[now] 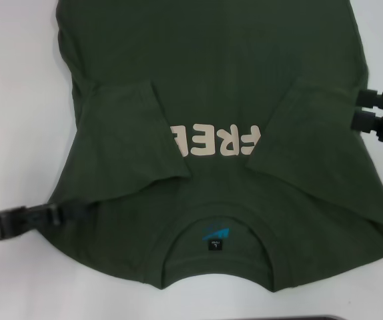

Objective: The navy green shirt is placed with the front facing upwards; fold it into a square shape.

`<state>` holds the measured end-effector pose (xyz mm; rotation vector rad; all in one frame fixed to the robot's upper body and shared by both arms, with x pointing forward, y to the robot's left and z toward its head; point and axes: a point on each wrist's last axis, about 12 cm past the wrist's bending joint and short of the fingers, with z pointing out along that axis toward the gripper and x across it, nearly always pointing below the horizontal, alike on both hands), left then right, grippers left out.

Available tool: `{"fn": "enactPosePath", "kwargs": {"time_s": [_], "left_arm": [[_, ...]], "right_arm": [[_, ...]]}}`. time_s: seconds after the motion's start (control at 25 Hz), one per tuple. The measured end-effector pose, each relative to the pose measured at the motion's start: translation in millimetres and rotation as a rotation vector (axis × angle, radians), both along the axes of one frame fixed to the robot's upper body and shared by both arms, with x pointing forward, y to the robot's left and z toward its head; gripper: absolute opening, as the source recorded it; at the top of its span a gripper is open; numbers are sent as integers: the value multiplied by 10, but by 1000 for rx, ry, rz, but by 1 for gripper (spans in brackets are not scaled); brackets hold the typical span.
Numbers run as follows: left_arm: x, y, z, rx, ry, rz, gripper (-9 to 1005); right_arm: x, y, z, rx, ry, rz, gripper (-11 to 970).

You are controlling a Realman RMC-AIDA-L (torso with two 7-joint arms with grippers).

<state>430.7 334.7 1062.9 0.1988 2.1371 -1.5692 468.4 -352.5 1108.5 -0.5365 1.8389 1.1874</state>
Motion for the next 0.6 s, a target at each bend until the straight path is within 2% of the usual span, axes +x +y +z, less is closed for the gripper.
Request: {"fn": "enactPosePath", "kwargs": {"time_s": [0.16, 0.32, 0.6], "left_arm": [[-59, 148, -18, -36, 196, 123, 841], [-67, 271, -84, 7, 345, 205, 841], [16, 309, -153, 82, 442, 245, 840]], "right_arm": [[7, -43, 11, 9, 40, -9, 885], [5, -60, 13, 7, 55, -10, 885], [-10, -55, -21, 14, 72, -17, 886]]}}
